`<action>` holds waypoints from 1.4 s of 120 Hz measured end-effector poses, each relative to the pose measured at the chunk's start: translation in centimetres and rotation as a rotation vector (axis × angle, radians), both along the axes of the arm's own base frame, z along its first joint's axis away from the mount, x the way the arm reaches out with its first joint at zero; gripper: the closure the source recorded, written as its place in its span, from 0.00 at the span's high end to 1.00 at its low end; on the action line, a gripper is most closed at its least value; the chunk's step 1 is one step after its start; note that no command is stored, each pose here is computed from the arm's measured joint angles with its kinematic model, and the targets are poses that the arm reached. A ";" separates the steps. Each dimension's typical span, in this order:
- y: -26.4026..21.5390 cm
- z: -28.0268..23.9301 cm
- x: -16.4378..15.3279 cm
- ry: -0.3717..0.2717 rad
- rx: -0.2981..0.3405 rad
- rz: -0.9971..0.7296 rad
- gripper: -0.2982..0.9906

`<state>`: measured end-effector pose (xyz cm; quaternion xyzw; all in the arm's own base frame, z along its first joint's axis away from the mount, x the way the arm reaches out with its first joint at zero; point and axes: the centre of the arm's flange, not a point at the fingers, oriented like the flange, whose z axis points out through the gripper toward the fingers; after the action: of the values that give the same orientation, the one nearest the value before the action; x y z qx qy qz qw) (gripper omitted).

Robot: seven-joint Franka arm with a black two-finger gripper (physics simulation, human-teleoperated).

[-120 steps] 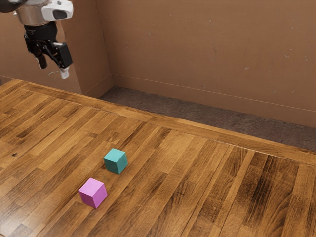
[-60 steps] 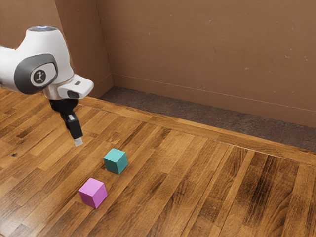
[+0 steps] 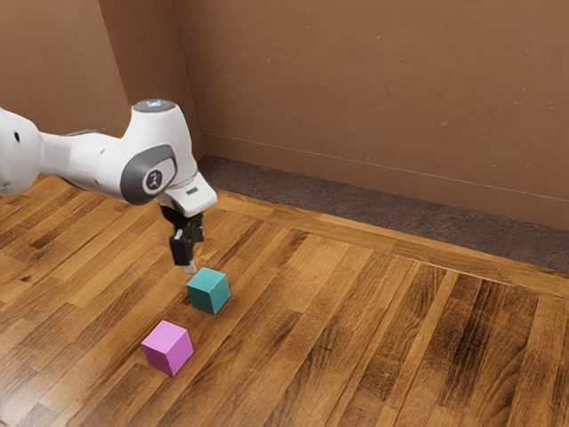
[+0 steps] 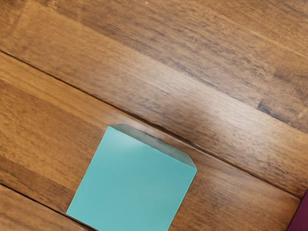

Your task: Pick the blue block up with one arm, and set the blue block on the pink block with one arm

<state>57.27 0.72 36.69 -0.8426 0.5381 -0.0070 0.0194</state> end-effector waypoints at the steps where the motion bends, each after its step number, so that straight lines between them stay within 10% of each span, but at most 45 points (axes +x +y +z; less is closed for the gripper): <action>1: 0.0 -0.1 0.0 -0.001 0.001 -0.007 0.77; 120: 1.3 -11.3 2.3 0.048 -0.061 -0.327 0.75; 145: 1.3 -10.7 2.5 0.025 -0.065 -0.339 0.48; 168: 1.3 -4.6 1.2 -0.046 -0.059 -0.329 0.48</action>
<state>58.50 2.05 32.09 -0.7431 0.6676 -0.0453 0.0055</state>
